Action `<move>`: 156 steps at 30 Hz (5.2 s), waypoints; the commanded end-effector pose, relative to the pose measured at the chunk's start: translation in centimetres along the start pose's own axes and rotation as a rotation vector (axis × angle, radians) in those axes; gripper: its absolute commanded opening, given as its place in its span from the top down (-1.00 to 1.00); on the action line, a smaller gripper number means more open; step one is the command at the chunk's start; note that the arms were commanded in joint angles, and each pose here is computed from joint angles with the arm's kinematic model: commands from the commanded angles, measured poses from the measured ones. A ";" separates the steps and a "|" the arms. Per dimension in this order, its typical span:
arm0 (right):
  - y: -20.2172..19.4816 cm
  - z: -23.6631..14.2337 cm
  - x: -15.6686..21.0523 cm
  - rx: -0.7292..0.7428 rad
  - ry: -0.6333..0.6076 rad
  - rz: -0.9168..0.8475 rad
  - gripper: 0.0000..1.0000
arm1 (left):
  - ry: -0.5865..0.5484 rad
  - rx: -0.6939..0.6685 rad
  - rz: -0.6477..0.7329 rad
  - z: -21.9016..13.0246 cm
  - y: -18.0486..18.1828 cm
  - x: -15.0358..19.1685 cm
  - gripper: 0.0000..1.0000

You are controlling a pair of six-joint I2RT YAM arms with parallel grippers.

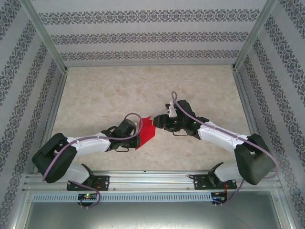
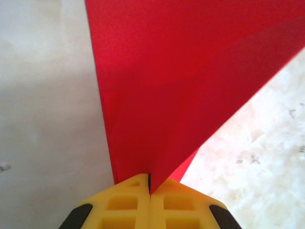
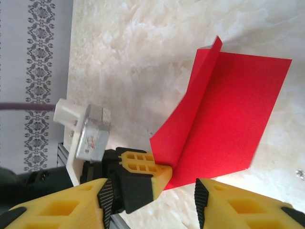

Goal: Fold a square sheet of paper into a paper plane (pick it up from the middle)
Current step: Fourth fold the wing at the center of the table.

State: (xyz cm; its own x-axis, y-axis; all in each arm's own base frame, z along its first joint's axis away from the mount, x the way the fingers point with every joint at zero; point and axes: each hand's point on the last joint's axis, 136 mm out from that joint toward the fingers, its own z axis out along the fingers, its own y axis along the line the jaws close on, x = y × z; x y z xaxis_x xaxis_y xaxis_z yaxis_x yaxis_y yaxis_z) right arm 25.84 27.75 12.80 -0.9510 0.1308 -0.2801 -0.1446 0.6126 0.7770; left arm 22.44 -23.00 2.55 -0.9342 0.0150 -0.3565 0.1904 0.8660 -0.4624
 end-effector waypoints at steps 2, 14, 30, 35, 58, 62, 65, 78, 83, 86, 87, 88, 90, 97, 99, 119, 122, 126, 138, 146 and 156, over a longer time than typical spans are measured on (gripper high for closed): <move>0.2 0.6 1.0 0.000 0.019 -0.059 0.12 | 0.034 0.176 -0.023 -0.3 -2.3 -0.3 0.94; 1.9 6.2 2.7 -0.056 0.111 -0.059 0.71 | 0.092 0.241 -0.172 0.5 -0.5 -0.2 0.94; -1.3 10.2 1.4 -0.035 0.119 0.064 0.74 | 0.128 0.271 -0.315 0.7 1.3 0.3 0.95; -1.9 10.7 1.2 -0.039 0.124 0.085 0.73 | 0.150 0.292 -0.320 0.7 1.0 0.1 0.95; -1.0 10.0 1.1 -0.087 0.117 0.081 0.59 | 0.203 0.306 -0.339 0.7 1.1 -0.4 0.94; 1.2 9.7 1.5 -0.146 0.152 0.038 0.60 | 0.217 0.306 -0.348 1.0 1.1 -0.4 0.93; 1.2 10.4 1.8 -0.140 0.171 0.035 0.60 | 0.227 0.309 -0.356 1.0 1.0 -0.3 0.93; -3.1 12.2 1.2 -0.038 0.152 0.111 0.65 | 0.239 0.302 -0.347 0.9 1.2 0.1 0.77; -3.9 12.0 1.2 -0.013 0.145 0.122 0.66 | 0.239 0.300 -0.346 0.8 1.2 0.1 0.65; -3.9 12.0 1.2 -0.008 0.143 0.123 0.65 | 0.235 0.300 -0.342 0.6 1.1 0.0 0.65; -3.7 12.0 1.2 -0.016 0.144 0.116 0.65 | 0.230 0.298 -0.340 0.5 1.1 0.0 0.66; -3.5 12.0 1.3 -0.021 0.151 0.110 0.64 | 0.226 0.298 -0.336 0.4 1.1 0.0 0.70; -3.4 12.1 1.3 -0.017 0.156 0.107 0.64 | 0.223 0.298 -0.335 0.2 1.1 -0.1 0.76; -4.8 12.6 1.9 0.035 0.179 0.138 0.64 | 0.244 0.290 -0.351 0.5 1.3 0.5 1.00; -5.1 12.7 2.1 0.044 0.186 0.145 0.65 | 0.250 0.258 -0.359 0.5 1.8 0.8 0.95; -5.7 13.1 2.9 0.055 0.232 0.147 0.64 | 0.189 0.250 -0.356 -1.6 1.5 0.6 0.73; -5.3 13.0 2.9 0.045 0.234 0.139 0.63 | 0.200 0.252 -0.359 -1.4 1.6 0.9 0.78; -4.6 12.9 2.4 0.024 0.226 0.130 0.62 | 0.229 0.234 -0.376 -0.7 2.1 1.5 0.78; -3.5 13.2 2.3 -0.018 0.247 0.115 0.57 | 0.260 0.208 -0.407 -0.2 2.9 2.7 0.91; -2.2 12.9 2.1 -0.061 0.249 0.092 0.55 | 0.247 0.184 -0.421 0.0 3.4 2.9 0.96; -1.0 13.0 2.4 -0.100 0.277 0.067 0.62 | 0.214 0.226 -0.424 0.0 3.1 2.7 0.98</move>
State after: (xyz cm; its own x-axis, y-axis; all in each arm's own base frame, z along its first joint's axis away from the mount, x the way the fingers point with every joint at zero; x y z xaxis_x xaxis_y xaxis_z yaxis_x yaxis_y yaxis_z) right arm 27.25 36.64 3.27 -0.9988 -0.0155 -0.0457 -0.0467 0.5519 0.8326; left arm 21.47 -21.24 1.58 -0.9870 -0.1595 0.0219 -0.1241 0.6667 -0.7349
